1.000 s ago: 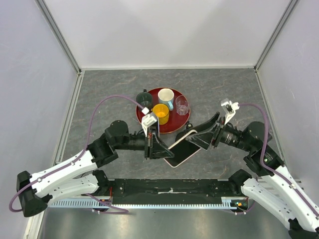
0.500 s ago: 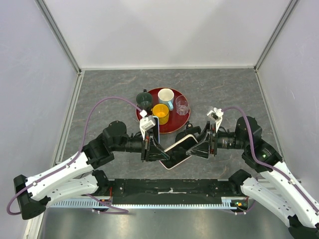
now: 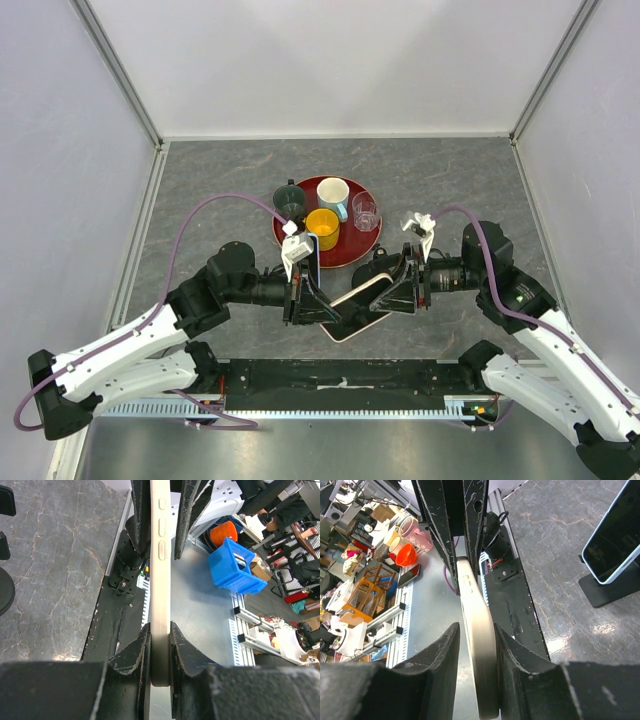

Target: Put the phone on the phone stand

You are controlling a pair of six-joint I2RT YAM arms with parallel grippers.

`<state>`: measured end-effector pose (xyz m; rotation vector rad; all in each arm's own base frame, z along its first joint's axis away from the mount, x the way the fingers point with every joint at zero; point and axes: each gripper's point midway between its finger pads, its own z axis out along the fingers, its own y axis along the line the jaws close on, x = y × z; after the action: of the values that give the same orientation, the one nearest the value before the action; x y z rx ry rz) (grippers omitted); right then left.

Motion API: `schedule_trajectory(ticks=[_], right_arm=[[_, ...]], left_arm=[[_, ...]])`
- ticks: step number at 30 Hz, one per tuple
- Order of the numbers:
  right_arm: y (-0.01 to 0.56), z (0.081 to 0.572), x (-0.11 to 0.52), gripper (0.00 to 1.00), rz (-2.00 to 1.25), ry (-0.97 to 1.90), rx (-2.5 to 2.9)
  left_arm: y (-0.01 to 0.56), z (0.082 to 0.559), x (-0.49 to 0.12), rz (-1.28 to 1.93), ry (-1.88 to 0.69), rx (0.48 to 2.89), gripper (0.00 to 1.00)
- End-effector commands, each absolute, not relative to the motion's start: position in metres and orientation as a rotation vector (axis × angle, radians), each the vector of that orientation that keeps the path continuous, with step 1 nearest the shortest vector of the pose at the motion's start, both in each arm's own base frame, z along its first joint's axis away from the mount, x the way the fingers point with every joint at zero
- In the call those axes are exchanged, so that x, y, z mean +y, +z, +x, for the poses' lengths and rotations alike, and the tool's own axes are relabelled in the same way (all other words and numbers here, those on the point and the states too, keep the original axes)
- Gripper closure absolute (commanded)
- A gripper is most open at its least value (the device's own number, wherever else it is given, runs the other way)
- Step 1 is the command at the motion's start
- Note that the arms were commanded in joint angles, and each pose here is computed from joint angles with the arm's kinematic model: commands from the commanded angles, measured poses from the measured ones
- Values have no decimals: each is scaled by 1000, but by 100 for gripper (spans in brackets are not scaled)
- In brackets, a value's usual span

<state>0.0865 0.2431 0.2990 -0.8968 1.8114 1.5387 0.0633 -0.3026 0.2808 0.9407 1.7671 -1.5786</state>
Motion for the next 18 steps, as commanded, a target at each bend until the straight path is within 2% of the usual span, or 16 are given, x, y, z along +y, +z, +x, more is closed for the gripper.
schedule_trajectory(ticks=[1, 4, 5, 6, 10, 11, 14, 16, 18], right_arm=[[316, 80, 244, 62, -983, 1558, 1714], [314, 75, 244, 74, -1013, 1579, 1696], [313, 73, 244, 91, -1021, 1589, 1692], [314, 73, 244, 100, -1025, 1592, 1683], [318, 75, 240, 100, -995, 1538, 1643], [322, 78, 237, 100, -959, 1494, 1627], [325, 100, 225, 100, -812, 1308, 1660], [318, 124, 205, 100, -655, 1109, 1764], [315, 130, 181, 100, -540, 978, 1796]], left_arm=[[317, 60, -305, 1002, -1604, 1581, 98], [316, 57, -304, 1030, -1613, 1569, 98], [316, 55, -304, 1045, -1618, 1561, 98], [316, 54, -304, 1050, -1620, 1556, 98], [319, 55, -304, 1072, -1607, 1559, 98], [317, 64, -306, 1033, -1564, 1597, 90], [311, 84, -305, 950, -1443, 1705, 51], [311, 94, -301, 895, -1379, 1754, 45], [308, 116, -296, 779, -1260, 1816, 44]])
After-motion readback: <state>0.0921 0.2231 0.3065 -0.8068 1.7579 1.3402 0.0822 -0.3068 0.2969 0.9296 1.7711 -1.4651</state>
